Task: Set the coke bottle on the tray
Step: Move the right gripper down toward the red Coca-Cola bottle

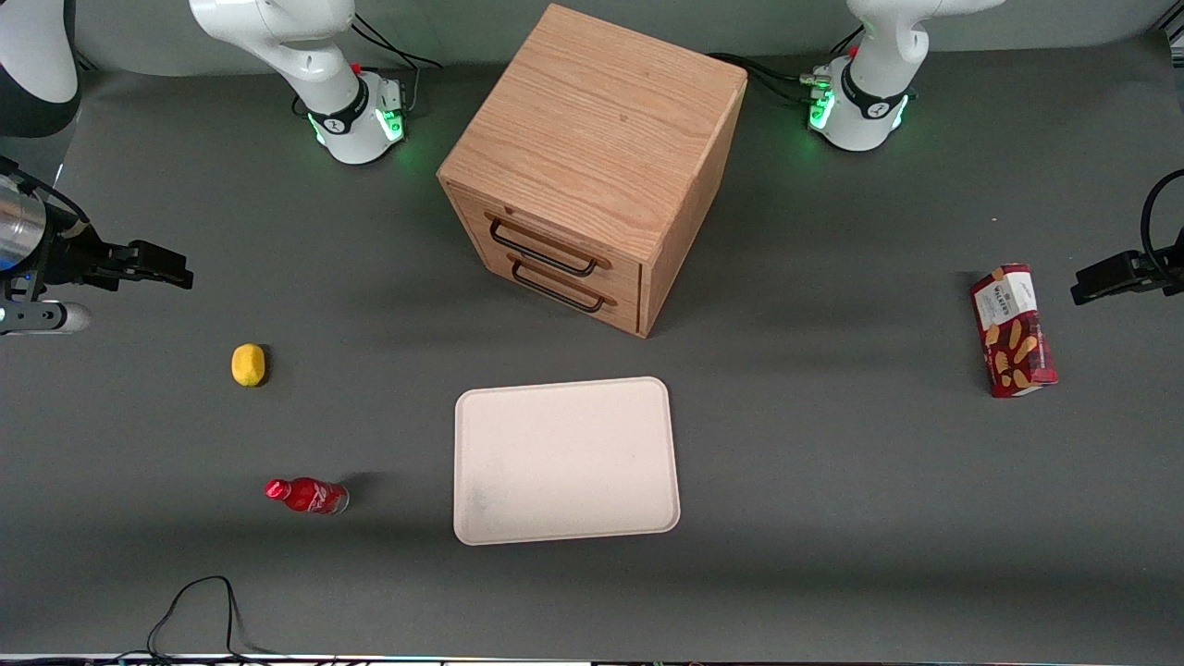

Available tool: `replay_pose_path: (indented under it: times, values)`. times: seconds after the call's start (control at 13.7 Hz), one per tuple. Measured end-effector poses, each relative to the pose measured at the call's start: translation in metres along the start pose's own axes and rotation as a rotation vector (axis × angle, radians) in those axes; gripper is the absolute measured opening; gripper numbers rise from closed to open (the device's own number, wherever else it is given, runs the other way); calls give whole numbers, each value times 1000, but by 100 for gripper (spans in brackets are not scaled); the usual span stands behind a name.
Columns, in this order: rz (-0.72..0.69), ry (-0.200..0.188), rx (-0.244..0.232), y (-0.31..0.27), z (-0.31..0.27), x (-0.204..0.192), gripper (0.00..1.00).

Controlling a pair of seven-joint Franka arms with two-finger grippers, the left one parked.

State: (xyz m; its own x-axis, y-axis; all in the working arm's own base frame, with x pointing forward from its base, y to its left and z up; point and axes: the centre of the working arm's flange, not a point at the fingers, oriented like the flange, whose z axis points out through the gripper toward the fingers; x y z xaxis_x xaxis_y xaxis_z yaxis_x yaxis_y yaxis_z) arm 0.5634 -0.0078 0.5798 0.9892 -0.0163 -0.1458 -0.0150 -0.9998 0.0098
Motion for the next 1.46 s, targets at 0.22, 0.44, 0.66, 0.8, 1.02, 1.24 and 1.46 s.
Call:
replay_pose_path:
  times: [0.22,0.44,0.66,0.8,1.02,1.24,1.46]
  values:
    - [0,4,1,0,-3,0,100]
    - [-2,7,1,-1,-6,-1,100]
    - [-3,-13,1,-2,-15,-5,100]
    - [-3,-28,0,-2,-17,-3,100]
    - [-8,-27,-2,-5,-17,6,100]
    - [-14,-50,-5,-10,-15,21,100]
    - [-35,-56,-8,-23,-8,45,100]
